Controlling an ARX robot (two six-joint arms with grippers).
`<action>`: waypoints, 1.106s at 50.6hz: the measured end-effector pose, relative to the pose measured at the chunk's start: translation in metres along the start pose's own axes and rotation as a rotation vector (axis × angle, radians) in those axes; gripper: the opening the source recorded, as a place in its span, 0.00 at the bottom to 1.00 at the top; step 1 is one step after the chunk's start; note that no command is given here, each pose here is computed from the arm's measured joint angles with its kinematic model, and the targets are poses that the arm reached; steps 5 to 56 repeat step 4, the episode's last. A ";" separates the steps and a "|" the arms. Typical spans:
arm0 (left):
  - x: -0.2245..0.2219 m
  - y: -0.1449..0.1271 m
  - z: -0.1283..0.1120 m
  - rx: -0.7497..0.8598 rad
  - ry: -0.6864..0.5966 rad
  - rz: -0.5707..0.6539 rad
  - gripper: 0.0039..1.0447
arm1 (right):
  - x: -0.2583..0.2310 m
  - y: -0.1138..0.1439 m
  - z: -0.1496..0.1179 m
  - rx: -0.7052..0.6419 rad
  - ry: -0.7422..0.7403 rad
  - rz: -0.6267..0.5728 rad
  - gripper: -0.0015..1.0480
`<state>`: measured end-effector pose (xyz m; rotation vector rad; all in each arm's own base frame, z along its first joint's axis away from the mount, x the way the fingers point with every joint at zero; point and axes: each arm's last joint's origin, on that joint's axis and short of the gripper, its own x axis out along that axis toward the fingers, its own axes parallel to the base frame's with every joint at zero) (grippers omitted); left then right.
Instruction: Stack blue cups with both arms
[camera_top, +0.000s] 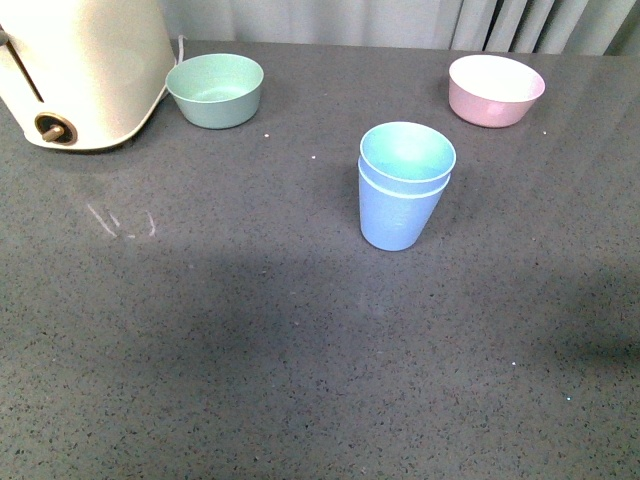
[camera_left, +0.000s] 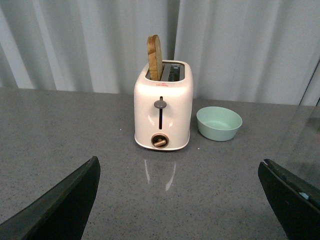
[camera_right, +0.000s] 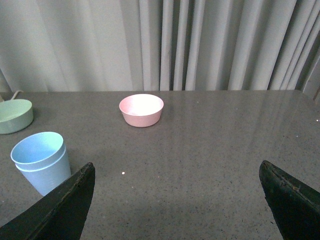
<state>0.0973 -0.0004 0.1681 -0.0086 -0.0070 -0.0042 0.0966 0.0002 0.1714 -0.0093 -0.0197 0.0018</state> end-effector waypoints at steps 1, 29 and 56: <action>0.000 0.000 0.000 0.000 0.000 0.000 0.92 | 0.000 0.000 0.000 0.000 0.000 0.000 0.91; 0.000 0.000 0.000 0.000 0.000 0.000 0.92 | 0.000 0.000 0.000 0.000 0.000 0.000 0.91; 0.000 0.000 0.000 0.000 0.000 0.000 0.92 | 0.000 0.000 0.000 0.000 0.000 0.000 0.91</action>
